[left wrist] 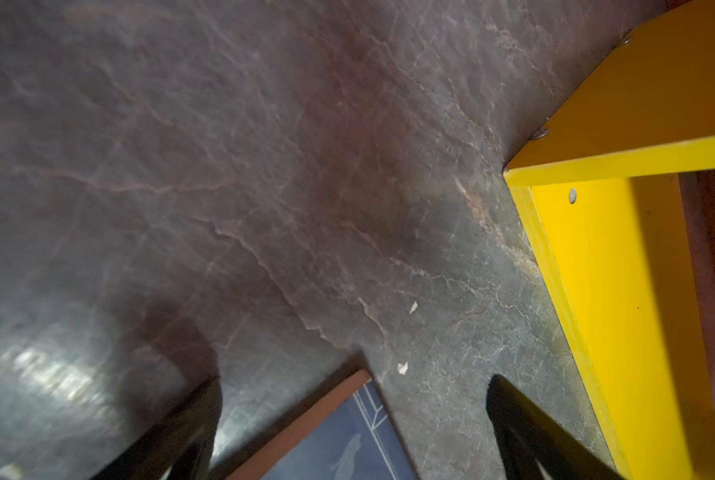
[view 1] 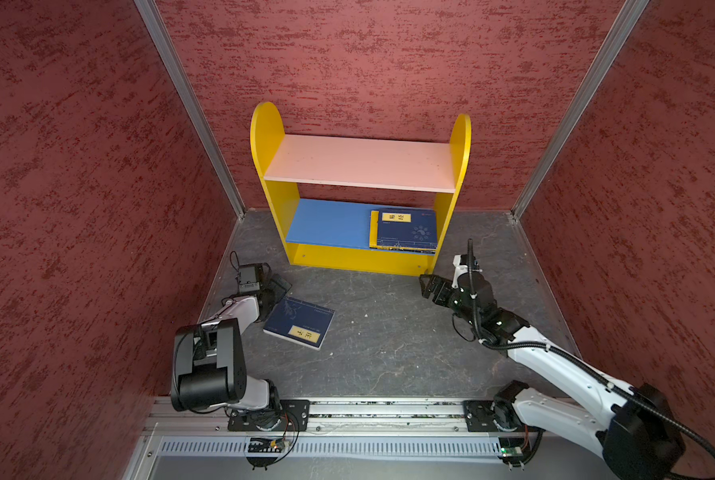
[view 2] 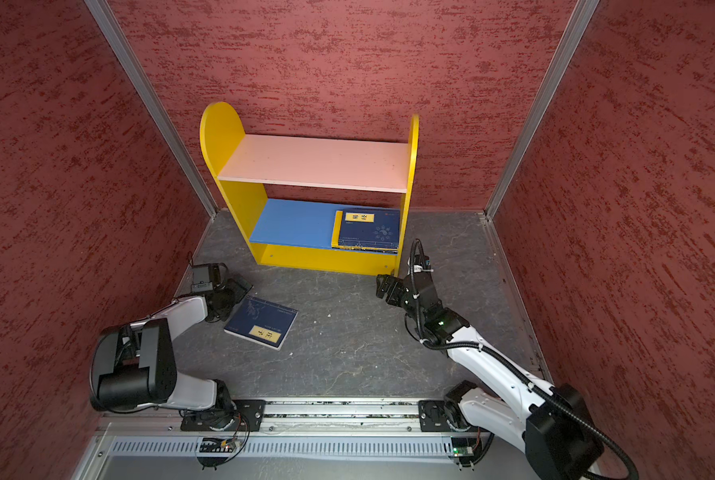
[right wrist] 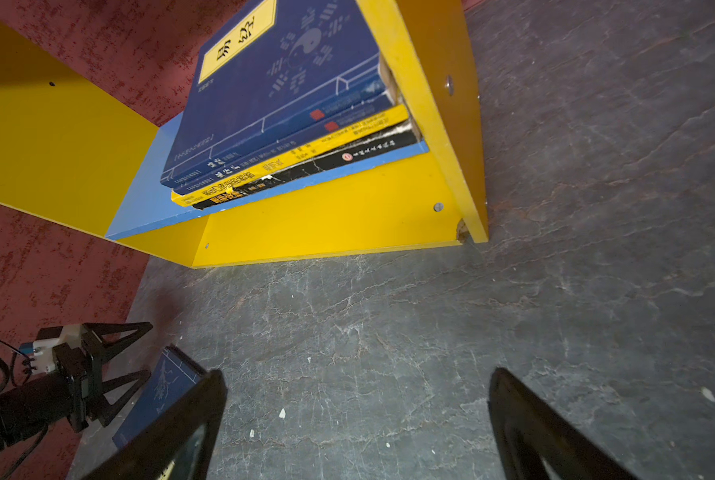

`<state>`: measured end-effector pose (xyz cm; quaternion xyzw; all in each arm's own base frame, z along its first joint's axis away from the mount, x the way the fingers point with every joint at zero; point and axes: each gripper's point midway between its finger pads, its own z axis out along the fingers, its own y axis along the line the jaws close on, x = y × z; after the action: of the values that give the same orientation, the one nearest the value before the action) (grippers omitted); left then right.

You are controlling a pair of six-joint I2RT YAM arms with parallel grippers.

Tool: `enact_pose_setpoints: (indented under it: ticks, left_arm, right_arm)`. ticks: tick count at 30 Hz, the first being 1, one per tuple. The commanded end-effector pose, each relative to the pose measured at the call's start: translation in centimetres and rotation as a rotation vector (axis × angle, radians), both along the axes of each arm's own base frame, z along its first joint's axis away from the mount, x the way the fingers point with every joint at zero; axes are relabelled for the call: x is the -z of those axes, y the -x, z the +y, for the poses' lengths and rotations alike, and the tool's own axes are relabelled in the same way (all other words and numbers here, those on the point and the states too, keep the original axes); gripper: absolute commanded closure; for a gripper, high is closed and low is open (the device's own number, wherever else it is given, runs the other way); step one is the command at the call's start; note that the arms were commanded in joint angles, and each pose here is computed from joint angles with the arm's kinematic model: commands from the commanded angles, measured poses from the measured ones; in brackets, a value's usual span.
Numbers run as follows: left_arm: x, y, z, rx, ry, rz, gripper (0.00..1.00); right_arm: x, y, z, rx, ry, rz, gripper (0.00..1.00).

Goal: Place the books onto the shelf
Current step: 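Open both grippers and withdraw them from the shelf toward the table, then move both grippers toward the dark blue book lying on the table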

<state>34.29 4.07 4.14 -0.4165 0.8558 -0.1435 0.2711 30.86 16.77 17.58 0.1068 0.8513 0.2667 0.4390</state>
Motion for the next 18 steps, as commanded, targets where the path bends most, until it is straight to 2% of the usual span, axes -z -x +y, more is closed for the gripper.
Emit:
enact_pose_setpoints:
  ticks: [1,9,18]
  left_arm:
    - [0.3,-1.0,-1.1,0.044,-0.009,-0.007,0.01]
    - [1.5,-2.1,-5.8,0.136,0.036,0.023,0.01]
    - [1.1,-2.3,-14.7,0.318,0.121,0.007,0.01]
  right_arm:
    - [-1.9,-0.8,0.2,0.016,-0.011,-0.048,0.01]
    - [-2.1,-0.8,0.0,0.022,0.006,-0.054,0.01]
    - [-2.1,-0.2,-1.1,0.049,0.02,-0.063,0.01]
